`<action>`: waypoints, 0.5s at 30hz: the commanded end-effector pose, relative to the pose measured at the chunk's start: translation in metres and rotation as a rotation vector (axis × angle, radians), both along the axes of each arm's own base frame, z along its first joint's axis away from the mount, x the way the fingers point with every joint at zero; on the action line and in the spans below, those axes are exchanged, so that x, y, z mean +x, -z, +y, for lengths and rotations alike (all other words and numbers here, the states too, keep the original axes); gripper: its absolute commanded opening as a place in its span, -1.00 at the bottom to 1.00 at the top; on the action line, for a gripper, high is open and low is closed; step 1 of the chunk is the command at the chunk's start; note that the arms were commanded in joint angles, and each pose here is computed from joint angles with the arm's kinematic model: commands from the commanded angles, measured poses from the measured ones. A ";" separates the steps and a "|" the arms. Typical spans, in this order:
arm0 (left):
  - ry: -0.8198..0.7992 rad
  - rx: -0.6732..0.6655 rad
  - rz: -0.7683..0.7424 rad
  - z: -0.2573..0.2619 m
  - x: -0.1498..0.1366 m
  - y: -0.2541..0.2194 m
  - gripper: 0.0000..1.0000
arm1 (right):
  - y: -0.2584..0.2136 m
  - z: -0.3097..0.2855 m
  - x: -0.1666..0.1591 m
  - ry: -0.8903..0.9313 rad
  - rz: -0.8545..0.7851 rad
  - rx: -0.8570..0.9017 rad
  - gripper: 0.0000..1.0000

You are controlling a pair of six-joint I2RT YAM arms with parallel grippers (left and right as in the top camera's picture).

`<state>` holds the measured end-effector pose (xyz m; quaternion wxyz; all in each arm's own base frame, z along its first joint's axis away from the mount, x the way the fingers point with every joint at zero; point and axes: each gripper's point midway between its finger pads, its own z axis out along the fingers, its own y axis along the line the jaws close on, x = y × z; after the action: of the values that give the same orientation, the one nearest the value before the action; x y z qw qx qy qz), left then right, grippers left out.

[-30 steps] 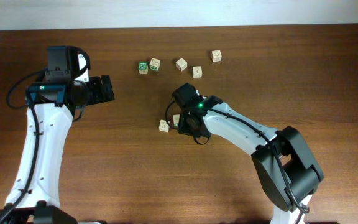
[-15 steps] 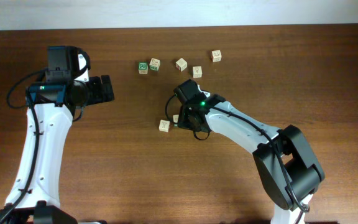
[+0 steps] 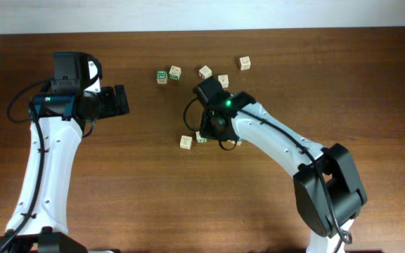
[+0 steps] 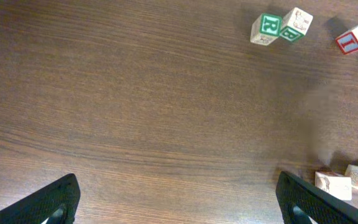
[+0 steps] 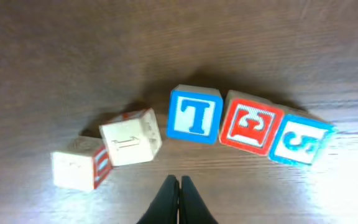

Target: Rotate 5 blocks

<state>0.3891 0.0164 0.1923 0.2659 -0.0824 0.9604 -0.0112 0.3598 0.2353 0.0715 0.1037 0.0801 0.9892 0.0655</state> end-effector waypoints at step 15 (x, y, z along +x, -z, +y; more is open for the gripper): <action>-0.019 -0.003 -0.019 0.003 0.003 -0.007 0.98 | 0.053 -0.101 -0.009 0.188 0.116 -0.099 -0.92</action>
<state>0.3893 0.0164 0.1924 0.2662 -0.0824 0.9603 -0.0112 0.3454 0.1374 0.0163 0.0390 0.1794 0.9830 0.0007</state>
